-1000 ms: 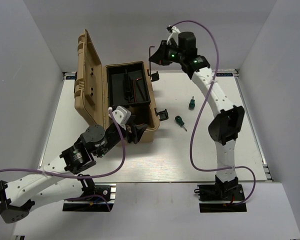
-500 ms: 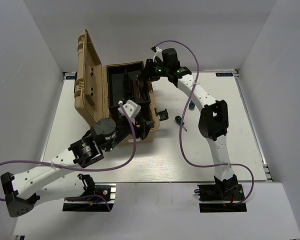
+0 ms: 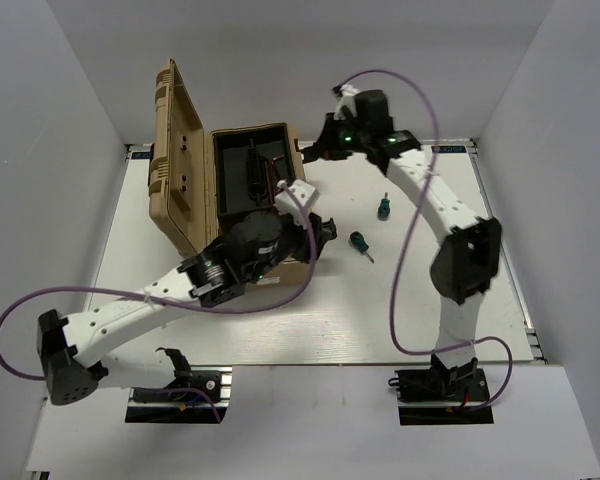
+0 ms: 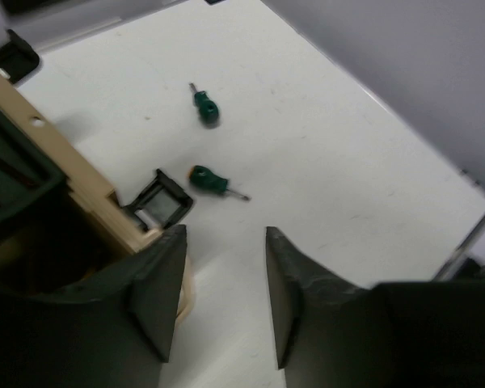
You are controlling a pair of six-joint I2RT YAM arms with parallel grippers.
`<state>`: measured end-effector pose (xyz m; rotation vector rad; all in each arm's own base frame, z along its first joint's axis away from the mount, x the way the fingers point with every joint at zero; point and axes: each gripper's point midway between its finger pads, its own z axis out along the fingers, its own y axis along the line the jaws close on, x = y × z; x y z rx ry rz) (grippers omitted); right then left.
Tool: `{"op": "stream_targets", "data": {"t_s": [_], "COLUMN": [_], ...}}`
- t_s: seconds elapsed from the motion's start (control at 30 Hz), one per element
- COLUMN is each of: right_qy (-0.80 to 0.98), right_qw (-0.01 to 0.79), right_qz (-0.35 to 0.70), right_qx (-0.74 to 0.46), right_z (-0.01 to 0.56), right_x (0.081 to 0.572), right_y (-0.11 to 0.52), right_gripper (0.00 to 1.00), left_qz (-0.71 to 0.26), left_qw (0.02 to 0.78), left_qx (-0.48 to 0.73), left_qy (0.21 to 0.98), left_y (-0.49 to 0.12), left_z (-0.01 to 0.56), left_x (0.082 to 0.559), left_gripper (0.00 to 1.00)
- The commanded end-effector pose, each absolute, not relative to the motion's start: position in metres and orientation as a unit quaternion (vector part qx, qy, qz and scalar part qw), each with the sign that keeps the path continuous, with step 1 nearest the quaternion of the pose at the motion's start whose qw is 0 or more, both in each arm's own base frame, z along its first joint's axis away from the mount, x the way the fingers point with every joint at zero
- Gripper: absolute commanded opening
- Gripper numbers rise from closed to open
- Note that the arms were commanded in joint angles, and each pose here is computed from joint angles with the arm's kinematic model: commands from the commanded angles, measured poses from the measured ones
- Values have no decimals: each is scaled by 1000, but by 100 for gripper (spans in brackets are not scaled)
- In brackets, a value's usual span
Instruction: Sort the tools into containers
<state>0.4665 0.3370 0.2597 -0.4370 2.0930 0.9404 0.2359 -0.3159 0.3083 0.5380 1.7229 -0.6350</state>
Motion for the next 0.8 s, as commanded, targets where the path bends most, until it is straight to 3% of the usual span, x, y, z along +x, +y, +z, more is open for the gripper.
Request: {"op": "stream_targets", "data": {"t_s": [0.0,0.03,0.07,0.1,0.13,0.17,0.2,0.27,0.3,0.33,0.37,0.4,0.47,0.53,0.77], "right_qy": [806,822,827,837,858,865,895,913,930,929,928,938,935,934,927], "right_qw": [531,528,537,532,507,498,443,405,365,364,368,340,347,352,371], "right_qz": [230,185,144,112,69,52,42,34,31,50,52,51,55,52,51], "right_qx": [-125,-103,-84,-65,-42,-31,-46,-35,-40,-42,-43,-49,-43,-35,15], "right_z": [343,328,329,324,301,303,266,251,218,219,215,187,181,180,167], "right_x": [477,478,471,468,461,445,429,405,382,369,365,340,316,304,284], "right_y": [234,211,186,158,135,114,102,83,76,73,70,65,58,51,32], "right_gripper": [0,0,0,0,0,0,0,0,11,23,34,41,46,47,49], "left_qz": [-282,-292,-272,-280,-274,-266,-250,-245,-248,-243,-250,-249,-232,-223,-156], "left_qw": [553,553,524,525,518,512,494,474,472,456,448,439,417,405,359], "left_qx": [196,185,198,178,172,166,147,124,108,96,86,78,52,34,-52], "left_qy": [759,758,783,784,792,799,820,836,839,851,854,860,877,886,919], "left_y": [-336,-345,-361,-371,-378,-386,-398,-410,-416,-426,-435,-440,-454,-464,-471], "left_z": [313,327,300,315,310,305,288,271,269,248,243,244,223,210,148], "left_x": [242,246,249,256,261,264,274,280,284,288,290,292,300,306,327], "left_gripper": [52,46,38,18,11,5,3,3,10,28,33,42,71,77,76]}}
